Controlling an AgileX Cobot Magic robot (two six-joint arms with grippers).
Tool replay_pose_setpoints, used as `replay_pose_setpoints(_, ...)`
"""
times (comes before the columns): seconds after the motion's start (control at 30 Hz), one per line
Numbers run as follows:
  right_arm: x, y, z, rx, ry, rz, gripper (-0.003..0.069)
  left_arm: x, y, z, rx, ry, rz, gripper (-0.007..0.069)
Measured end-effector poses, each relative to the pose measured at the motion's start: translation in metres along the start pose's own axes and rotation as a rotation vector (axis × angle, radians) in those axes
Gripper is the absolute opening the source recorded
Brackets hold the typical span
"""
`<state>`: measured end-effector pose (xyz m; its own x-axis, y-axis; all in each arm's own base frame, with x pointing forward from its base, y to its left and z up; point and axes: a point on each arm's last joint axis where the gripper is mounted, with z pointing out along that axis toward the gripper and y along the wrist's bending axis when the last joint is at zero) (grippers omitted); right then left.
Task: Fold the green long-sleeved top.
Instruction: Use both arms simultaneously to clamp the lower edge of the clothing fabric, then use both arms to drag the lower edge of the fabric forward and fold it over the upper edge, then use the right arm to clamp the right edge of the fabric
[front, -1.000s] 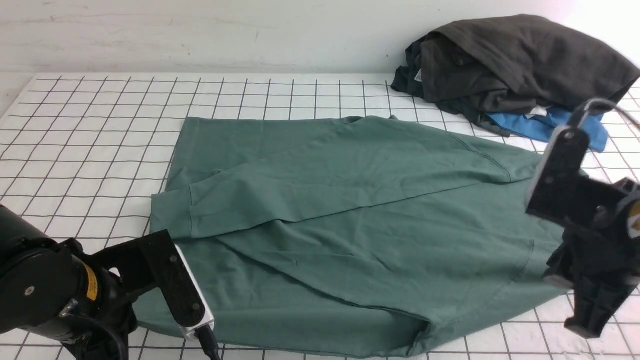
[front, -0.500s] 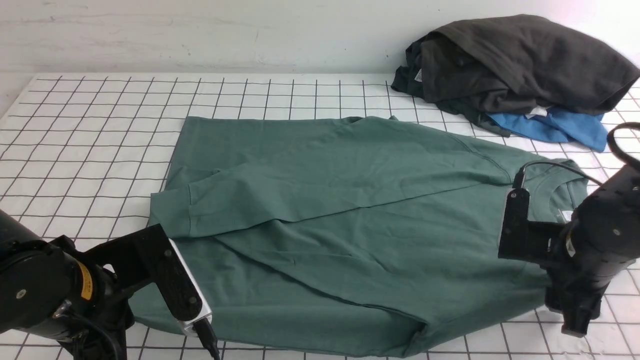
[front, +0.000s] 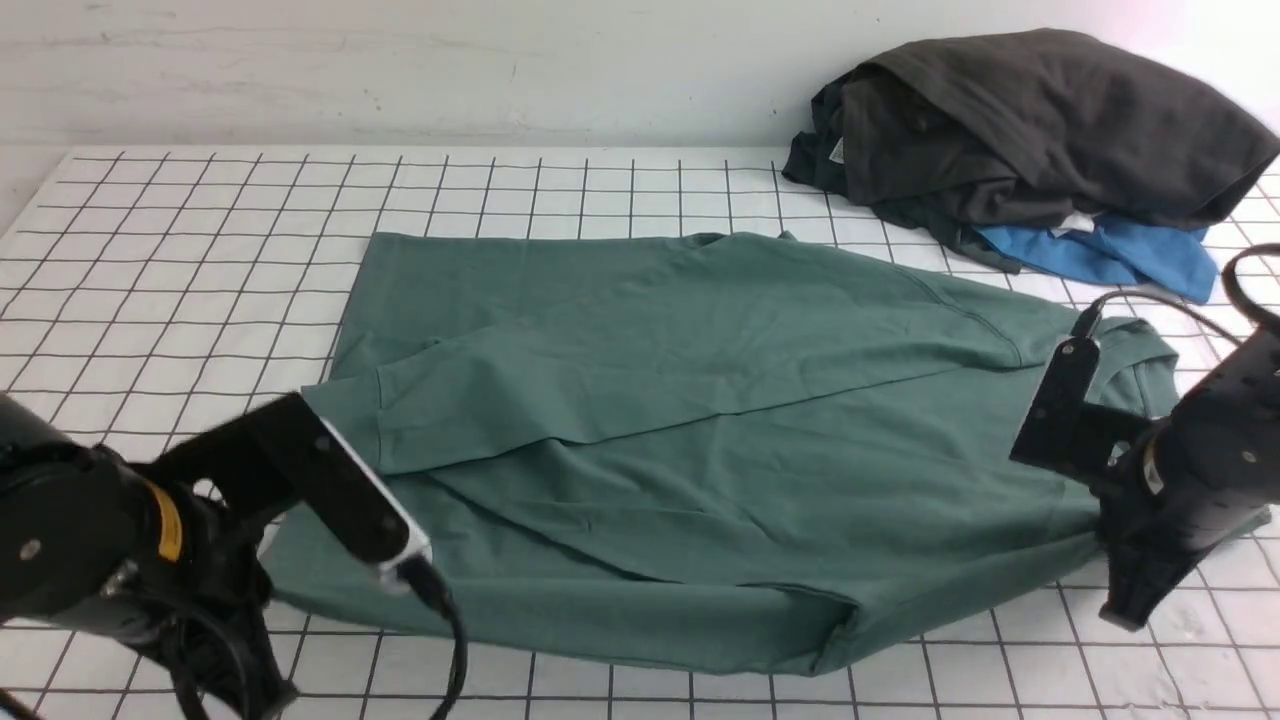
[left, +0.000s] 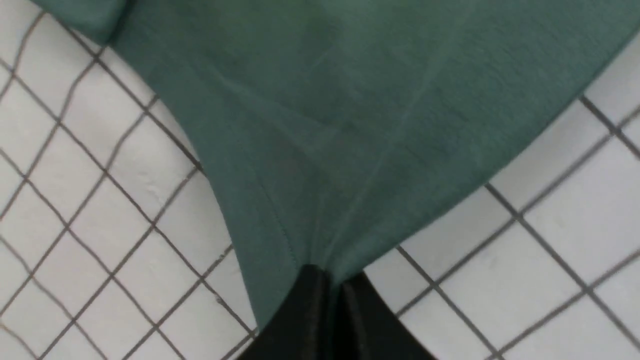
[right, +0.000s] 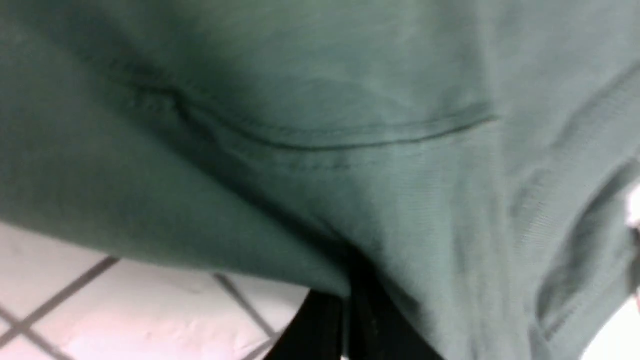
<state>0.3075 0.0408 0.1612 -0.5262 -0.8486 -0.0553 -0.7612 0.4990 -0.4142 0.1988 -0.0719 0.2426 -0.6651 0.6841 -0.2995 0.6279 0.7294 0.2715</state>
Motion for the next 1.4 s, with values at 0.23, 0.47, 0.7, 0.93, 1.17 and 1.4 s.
replay_pose_setpoints(0.23,-0.029,-0.068,-0.045,0.16,-0.132,0.237,-0.0003,-0.071,0.076,-0.027,-0.169,-0.234,-0.344,0.0002)
replay_pose_setpoints(0.47,-0.072,-0.136,-0.011,0.212,-0.222,0.359,-0.0003,-0.154,0.165,0.03,-0.244,-0.32,-0.454,0.0004)
replay_pose_setpoints(0.7,-0.116,-0.172,0.047,0.184,-0.258,0.596,0.0097,-0.208,0.212,0.157,-0.243,-0.178,-0.511,0.0206)
replay_pose_setpoints(0.93,-0.136,-0.185,0.014,0.091,-0.252,0.695,0.0319,-0.228,0.219,0.165,-0.16,-0.15,-0.596,0.0491)
replay_pose_setpoints(1.17,-0.177,-0.143,0.0,-0.277,-0.4,0.501,0.0099,-0.24,0.197,0.132,0.073,-0.18,-0.465,0.033)
replay_pose_setpoints(1.4,-0.22,-0.092,0.059,-0.384,-0.496,0.3,-0.0012,-0.232,0.178,0.158,0.199,-0.1,-0.416,0.0022)
